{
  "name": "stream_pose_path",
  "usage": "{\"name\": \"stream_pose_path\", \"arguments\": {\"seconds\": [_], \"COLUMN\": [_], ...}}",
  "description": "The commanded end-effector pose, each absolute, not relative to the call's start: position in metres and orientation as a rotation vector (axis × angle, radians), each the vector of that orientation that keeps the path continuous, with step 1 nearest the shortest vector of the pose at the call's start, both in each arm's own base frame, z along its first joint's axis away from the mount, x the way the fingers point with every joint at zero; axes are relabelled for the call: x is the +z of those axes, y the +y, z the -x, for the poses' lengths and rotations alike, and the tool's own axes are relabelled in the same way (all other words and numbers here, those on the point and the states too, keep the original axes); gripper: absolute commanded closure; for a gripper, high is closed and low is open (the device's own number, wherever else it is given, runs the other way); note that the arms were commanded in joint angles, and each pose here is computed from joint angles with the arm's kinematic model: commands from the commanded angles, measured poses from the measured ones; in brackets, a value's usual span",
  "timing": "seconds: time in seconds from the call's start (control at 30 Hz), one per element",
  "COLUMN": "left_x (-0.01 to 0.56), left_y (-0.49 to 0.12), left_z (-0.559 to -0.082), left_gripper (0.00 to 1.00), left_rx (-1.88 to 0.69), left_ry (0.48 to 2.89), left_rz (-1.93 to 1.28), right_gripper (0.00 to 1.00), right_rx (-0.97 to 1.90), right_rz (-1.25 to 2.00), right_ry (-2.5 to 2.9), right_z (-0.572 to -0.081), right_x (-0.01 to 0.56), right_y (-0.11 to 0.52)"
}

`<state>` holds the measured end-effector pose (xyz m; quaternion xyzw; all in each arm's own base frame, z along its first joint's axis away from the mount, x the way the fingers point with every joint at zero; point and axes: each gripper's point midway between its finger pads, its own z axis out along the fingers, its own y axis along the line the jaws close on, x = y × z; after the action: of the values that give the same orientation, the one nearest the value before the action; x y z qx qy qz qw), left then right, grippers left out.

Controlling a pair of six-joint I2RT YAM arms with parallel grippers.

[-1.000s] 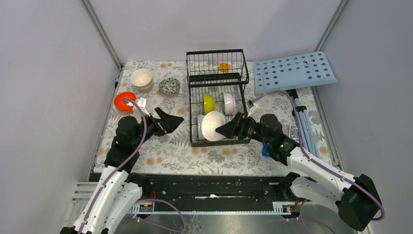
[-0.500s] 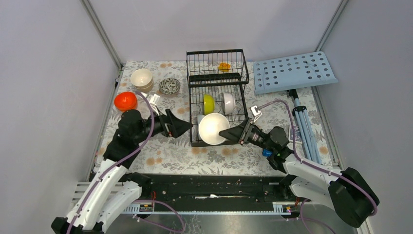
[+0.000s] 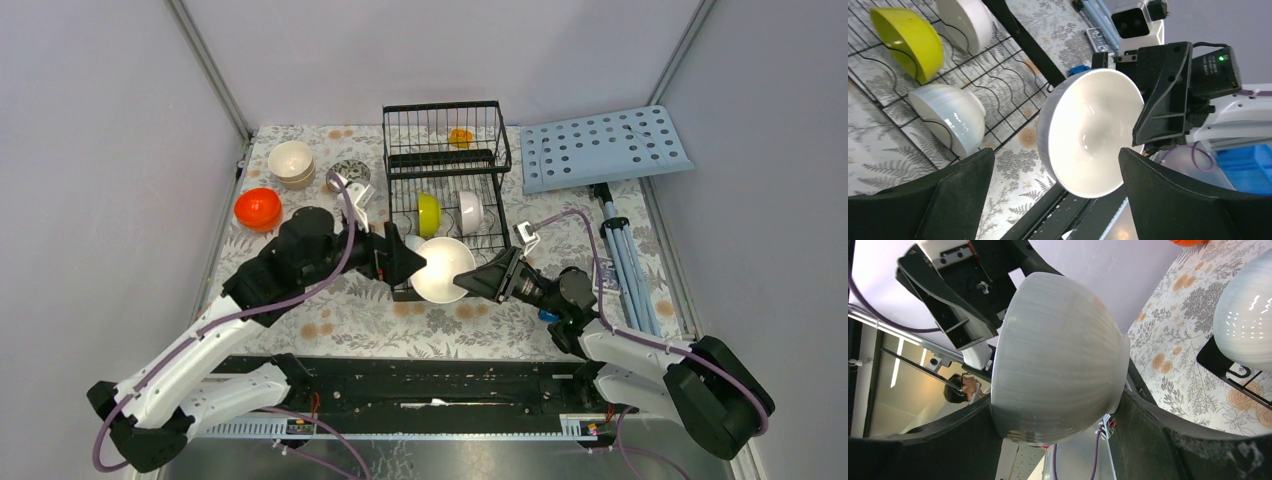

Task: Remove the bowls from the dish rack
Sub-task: Place the bowl at the center of the board.

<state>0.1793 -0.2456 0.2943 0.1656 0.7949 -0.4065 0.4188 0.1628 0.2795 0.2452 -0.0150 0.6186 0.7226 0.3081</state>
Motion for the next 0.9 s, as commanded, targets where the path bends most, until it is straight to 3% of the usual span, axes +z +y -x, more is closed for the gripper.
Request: {"name": "stream_pose_path", "arguments": {"seconds": [0.0,0.5,0.87], "left_x": [0.292,0.275,0.275], "left_y": [-0.239,-0.255,-0.27], "left_z": [-0.194,-0.211,-0.201], "left_gripper": [0.03,0.24,0.54], "left_rx": [-0.816,-0.655,-0.667], "left_ry": [2.045,2.122,2.12], "left_rz": [-0.446,-0.552,-0.596], "right_gripper": [1.0,1.0,1.0], "right_rx": [1.974,1.98,1.971], "right_rz": [0.098,0.128,0.127], "right_ry": [1.454,1.491,1.495], "right_z": [-0.155,-0.15,-0.151], "right_x": [0.28,0.272,0.272], "right_y": [0.272,0.274,0.274]}}
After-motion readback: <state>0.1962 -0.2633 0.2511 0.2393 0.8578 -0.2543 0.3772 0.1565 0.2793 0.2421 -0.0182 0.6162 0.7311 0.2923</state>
